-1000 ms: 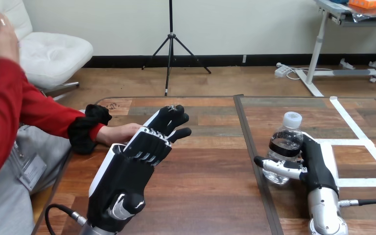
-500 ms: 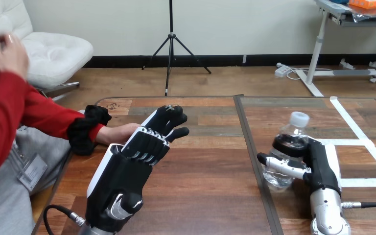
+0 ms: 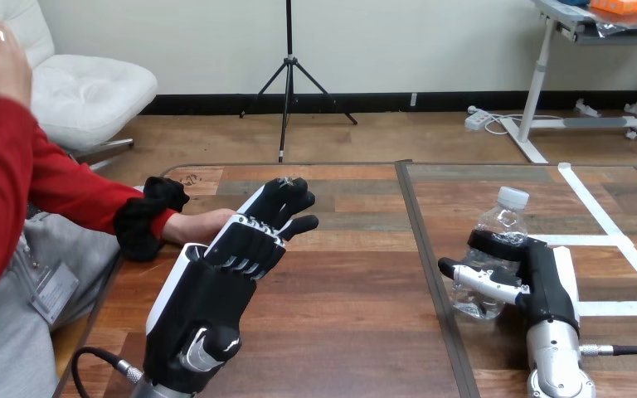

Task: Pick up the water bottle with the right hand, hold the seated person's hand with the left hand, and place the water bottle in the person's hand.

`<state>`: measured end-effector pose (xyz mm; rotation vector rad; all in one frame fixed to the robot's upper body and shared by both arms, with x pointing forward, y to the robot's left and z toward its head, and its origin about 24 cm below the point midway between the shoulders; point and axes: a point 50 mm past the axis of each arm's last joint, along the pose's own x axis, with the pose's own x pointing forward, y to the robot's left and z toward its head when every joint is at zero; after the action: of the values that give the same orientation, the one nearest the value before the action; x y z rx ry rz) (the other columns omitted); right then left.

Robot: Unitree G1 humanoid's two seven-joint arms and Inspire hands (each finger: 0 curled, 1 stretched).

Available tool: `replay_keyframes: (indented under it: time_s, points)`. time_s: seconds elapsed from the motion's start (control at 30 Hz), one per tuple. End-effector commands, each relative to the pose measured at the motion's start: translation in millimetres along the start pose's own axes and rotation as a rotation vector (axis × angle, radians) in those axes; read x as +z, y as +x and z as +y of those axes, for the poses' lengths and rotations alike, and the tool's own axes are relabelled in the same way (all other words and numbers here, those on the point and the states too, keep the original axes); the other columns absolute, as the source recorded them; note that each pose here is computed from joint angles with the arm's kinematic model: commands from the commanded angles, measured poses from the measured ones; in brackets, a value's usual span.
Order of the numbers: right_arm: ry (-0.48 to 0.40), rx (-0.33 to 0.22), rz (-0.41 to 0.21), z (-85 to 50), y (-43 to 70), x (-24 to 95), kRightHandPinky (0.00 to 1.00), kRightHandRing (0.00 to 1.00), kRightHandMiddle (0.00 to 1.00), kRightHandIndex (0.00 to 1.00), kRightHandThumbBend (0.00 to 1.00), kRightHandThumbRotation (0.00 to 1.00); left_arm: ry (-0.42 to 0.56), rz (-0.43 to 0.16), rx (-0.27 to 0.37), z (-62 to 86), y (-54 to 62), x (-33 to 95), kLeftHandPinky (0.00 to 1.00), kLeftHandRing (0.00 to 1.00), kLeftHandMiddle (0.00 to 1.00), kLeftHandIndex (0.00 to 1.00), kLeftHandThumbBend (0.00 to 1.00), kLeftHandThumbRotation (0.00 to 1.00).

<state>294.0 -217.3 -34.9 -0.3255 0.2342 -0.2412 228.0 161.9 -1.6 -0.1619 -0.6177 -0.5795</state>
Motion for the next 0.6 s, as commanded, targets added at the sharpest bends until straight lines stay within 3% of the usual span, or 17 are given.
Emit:
replay_keyframes:
  time_s: [0.0,0.57]
  points:
    - [0.033,0.009,-0.059,5.0,2.6,11.6,0.25,0.32,0.44,0.49,0.84,0.00,0.024,-0.042,-0.020,3.1,16.9,2.3,0.87,0.93,0.93,0.92,0.96,0.75]
    - [0.035,0.030,-0.158,8.1,1.0,23.7,0.26,0.32,0.44,0.48,0.85,0.00,0.037,-0.025,-0.018,4.1,16.6,1.7,0.86,0.92,0.93,0.92,0.98,0.76]
